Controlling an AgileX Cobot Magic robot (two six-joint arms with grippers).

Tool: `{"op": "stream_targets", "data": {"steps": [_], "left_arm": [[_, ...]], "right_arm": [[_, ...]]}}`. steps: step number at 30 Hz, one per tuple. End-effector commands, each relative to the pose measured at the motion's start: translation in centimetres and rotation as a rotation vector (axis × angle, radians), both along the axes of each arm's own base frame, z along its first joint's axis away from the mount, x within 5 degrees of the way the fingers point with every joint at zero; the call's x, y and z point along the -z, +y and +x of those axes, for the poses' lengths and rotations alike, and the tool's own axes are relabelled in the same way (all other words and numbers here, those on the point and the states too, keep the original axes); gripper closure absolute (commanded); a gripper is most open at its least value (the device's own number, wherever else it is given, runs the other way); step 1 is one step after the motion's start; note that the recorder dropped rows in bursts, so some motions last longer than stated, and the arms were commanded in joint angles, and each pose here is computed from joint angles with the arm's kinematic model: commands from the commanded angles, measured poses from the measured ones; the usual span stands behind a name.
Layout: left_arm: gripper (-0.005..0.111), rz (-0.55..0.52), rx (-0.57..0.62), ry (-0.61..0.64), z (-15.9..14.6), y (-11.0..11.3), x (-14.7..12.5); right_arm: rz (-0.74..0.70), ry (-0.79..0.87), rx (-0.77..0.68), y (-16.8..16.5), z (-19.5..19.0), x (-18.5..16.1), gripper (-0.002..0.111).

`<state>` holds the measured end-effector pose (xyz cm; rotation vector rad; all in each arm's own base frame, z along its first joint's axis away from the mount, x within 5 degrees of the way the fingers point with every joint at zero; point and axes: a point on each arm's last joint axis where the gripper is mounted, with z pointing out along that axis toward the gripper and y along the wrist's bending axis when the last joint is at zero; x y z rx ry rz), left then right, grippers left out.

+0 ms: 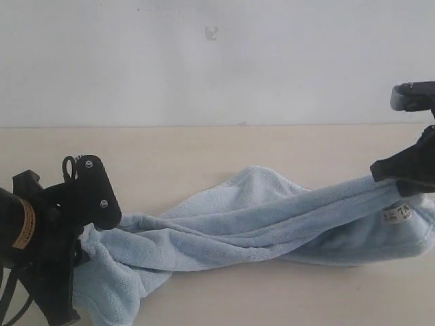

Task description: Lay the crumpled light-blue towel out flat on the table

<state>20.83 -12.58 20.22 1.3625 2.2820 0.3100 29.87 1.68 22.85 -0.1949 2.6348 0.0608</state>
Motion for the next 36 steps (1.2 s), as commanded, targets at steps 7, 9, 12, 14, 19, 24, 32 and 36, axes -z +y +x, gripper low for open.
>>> {"op": "stream_targets", "data": {"steps": [7,9,12,14,19,24,32,36], "left_arm": [[0.046,-0.142,-0.057,0.010,-0.1,-0.7,-0.1],[0.044,-0.167,-0.058,-0.003,0.0,-0.9,-0.2],[0.044,-0.231,-0.079,-0.015,0.1,-1.2,-0.5],[0.044,-0.281,-0.099,-0.016,-0.1,-1.4,-0.9],[0.044,-0.348,-0.123,-0.043,-0.4,-1.3,-2.6],[0.049,-0.306,-0.138,-0.013,-0.6,-0.9,-2.3],[0.057,-0.117,-0.387,0.050,0.0,0.5,-0.9],[0.054,-0.025,-0.501,0.017,0.6,1.3,-0.3]], "right_arm": [[-0.012,0.157,0.036,-0.4,0.1,4.3,0.107],[-0.012,0.157,0.036,-0.4,0.1,4.3,0.107],[-0.021,0.164,0.022,-0.4,0.1,4.6,0.106],[-0.022,0.175,0.023,-0.4,0.0,5.4,0.100],[-0.023,0.183,0.028,-0.4,-0.3,6.8,0.057],[-0.007,0.138,0.063,-0.5,-0.2,5.5,0.048],[0.034,0.058,0.079,-0.3,-1.2,-1.7,0.071],[0.013,0.007,0.038,-0.3,-1.8,-2.5,0.069]]}}
